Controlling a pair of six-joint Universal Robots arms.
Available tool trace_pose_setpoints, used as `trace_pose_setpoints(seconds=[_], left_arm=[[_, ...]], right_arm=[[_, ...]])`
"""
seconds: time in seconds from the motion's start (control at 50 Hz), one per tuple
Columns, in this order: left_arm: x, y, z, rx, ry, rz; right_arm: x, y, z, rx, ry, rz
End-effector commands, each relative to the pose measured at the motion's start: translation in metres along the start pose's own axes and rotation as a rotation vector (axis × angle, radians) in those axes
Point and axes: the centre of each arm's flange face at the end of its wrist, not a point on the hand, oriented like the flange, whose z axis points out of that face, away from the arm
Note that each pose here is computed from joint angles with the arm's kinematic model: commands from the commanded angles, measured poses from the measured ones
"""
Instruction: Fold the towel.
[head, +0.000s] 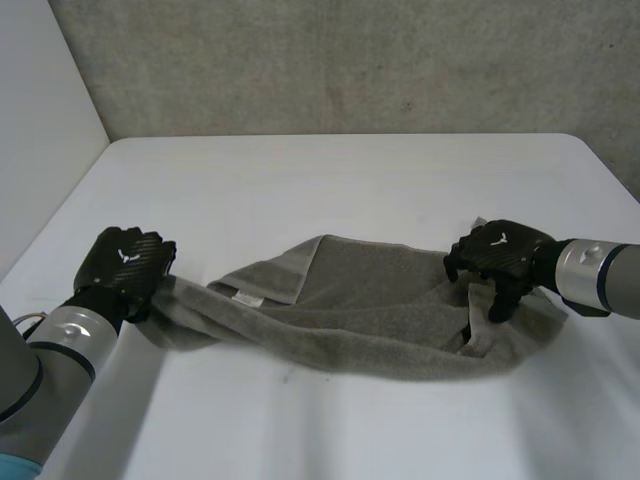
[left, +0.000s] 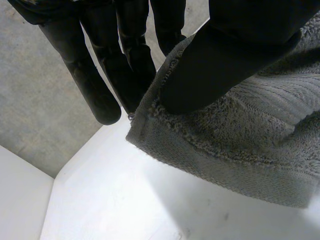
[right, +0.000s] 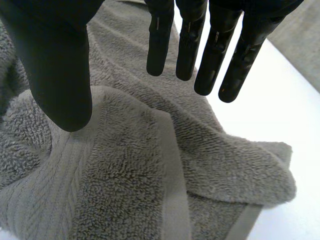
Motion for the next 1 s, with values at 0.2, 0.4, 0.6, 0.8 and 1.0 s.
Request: trace_pose_setpoints(seconds=[0.2, 0.4, 0.6, 0.8, 1.0], left_arm=[[0.001, 0.003, 0.002, -0.01, 0.005, 0.0], [0.0, 0.004, 0.003, -0.014, 0.002, -0.002], [0.001, 0.006, 0.003, -0.02, 0.006, -0.003], [0.001, 0.007, 0.003, -0.022, 0.007, -0.003], [0.002, 0.008, 0.004, -0.027, 0.01, -0.004]], right_arm=[[-0.001, 0.012, 0.008, -0.061, 0.001, -0.063], [-0.002, 0.013, 0.004, -0.074, 0.0, -0.08], [-0.004, 0.006, -0.008, -0.076, 0.001, -0.085], [0.001, 0.016, -0.015, -0.098, 0.012, -0.064], [-0.005, 0.033, -0.016, -0.141, -0.017, -0.134]])
